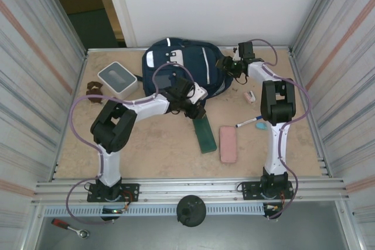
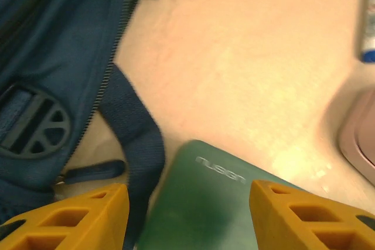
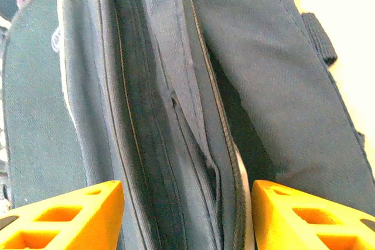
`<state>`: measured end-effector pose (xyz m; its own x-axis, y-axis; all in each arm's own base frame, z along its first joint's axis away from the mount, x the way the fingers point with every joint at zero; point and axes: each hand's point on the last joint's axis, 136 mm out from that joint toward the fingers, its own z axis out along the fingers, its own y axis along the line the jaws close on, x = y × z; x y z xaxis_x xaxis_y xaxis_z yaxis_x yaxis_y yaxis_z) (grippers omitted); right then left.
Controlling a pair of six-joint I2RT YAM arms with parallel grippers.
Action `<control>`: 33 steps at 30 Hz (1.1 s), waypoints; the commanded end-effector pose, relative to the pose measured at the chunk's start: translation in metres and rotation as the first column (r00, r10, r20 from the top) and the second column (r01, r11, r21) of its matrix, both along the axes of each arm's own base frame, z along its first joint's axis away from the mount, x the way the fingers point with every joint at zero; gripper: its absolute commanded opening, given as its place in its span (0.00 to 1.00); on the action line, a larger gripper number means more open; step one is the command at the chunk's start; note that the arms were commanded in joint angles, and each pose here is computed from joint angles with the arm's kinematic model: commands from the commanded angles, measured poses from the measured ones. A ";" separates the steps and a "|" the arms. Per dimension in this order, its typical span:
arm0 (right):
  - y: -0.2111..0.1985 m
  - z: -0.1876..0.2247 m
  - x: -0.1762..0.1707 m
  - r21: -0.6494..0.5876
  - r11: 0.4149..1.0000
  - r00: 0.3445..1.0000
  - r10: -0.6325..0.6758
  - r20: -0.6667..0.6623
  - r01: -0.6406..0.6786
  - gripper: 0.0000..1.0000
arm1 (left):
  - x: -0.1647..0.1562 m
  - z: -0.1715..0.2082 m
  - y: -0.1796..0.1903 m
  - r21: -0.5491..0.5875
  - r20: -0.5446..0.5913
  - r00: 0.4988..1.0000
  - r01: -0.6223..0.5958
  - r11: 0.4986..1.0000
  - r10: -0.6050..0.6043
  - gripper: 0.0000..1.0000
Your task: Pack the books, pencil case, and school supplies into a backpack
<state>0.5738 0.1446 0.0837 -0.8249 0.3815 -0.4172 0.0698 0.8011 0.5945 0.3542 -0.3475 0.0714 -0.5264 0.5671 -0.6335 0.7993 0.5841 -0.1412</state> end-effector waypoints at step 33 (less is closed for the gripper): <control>0.019 0.060 -0.185 -0.170 0.955 0.962 0.259 0.081 -0.243 0.58 | 0.060 -0.010 0.100 0.351 0.229 0.966 0.032 0.936 -0.118 0.11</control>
